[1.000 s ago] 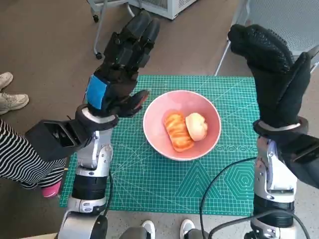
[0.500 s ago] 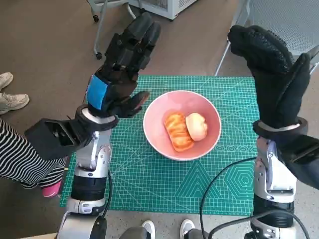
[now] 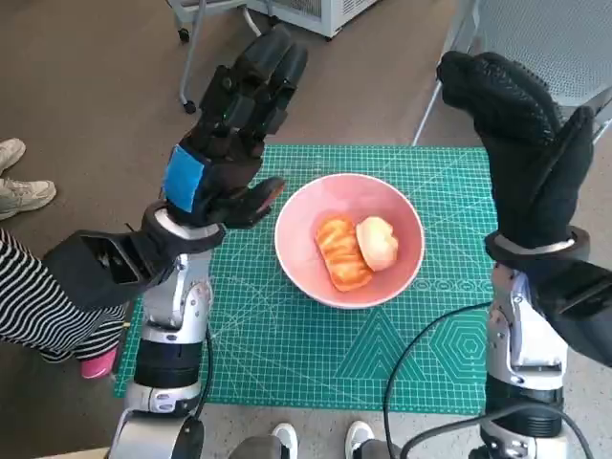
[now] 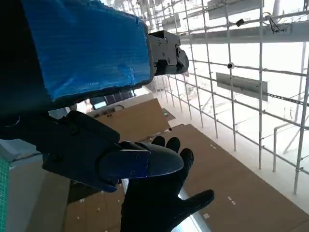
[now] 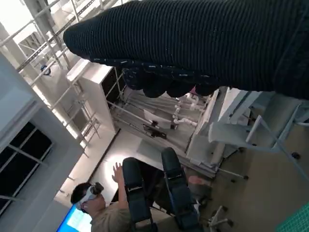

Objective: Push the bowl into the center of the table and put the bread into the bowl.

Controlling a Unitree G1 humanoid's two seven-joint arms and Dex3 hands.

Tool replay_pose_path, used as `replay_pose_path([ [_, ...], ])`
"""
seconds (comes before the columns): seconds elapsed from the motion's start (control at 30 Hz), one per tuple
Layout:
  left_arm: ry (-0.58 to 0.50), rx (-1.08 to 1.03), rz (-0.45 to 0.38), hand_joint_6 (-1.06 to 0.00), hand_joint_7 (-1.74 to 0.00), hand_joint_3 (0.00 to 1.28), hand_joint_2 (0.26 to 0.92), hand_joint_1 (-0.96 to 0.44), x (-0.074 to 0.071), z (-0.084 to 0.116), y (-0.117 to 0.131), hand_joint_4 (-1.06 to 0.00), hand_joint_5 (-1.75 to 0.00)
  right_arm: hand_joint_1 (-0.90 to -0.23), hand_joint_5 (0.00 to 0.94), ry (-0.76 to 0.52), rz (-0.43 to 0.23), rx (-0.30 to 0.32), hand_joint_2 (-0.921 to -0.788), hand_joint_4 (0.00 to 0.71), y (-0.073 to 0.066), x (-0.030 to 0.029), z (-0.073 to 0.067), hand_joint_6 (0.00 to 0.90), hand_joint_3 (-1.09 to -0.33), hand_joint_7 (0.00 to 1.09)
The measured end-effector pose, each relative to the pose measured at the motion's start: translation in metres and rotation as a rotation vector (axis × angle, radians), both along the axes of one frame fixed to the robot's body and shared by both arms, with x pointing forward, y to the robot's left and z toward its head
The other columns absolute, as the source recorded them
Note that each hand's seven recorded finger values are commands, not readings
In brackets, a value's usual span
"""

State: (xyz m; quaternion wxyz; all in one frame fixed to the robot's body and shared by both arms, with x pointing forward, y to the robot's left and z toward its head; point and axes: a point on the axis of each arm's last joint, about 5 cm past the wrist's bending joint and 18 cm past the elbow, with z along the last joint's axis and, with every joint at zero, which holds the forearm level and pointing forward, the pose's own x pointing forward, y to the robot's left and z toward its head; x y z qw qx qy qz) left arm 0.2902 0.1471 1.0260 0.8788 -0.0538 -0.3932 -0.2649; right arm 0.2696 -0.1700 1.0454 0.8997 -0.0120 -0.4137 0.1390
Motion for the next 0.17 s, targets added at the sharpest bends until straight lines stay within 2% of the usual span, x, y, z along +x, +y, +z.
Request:
replay_pose_path([
  [0.17,0.004,0.001,-0.003,0.0,-0.33,0.41,0.921,-0.72,-0.0006,0.0,-0.0005,-0.03,0.0,-0.676,0.001,0.003,0.001,0.002,-0.921,0.163,0.0003,0.0002,-0.0006,0.004,-0.672,0.58],
])
